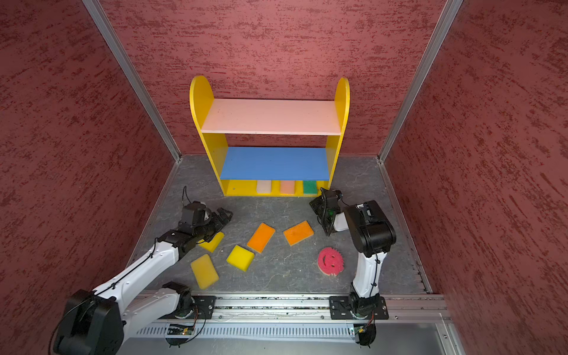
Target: Place and organize the cleaning sponges onto the shelf
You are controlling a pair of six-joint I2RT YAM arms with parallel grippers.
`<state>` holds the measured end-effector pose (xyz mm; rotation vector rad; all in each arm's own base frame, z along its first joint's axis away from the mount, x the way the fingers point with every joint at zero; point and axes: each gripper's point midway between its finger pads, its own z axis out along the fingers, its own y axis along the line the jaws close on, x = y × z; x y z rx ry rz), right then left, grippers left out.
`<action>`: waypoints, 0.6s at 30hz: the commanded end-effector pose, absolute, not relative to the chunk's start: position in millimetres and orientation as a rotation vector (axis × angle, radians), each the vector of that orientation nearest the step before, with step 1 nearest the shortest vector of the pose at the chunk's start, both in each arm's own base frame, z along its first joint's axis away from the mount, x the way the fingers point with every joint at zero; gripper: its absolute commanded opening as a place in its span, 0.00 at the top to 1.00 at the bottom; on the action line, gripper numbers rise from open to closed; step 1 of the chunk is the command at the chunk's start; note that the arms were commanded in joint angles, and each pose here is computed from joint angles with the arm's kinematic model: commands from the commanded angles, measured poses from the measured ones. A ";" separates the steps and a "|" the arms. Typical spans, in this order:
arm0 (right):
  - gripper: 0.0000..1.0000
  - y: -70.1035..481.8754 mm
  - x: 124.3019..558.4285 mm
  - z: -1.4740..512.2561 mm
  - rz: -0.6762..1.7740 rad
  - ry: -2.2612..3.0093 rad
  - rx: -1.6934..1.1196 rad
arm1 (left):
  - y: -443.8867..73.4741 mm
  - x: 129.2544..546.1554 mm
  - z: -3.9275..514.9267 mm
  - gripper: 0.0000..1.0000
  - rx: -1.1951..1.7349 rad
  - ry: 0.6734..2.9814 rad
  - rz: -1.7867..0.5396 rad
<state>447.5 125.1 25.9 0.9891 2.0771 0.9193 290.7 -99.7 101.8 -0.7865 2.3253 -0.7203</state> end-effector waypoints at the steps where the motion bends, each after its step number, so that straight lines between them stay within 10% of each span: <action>1: 1.00 127.6 463.1 40.1 0.958 2.018 0.983 | -101.2 295.5 103.8 0.02 -0.771 2.321 -0.717; 18: 1.00 127.5 482.2 35.1 0.945 1.988 0.999 | -100.5 296.8 100.1 0.02 -0.777 2.329 -0.709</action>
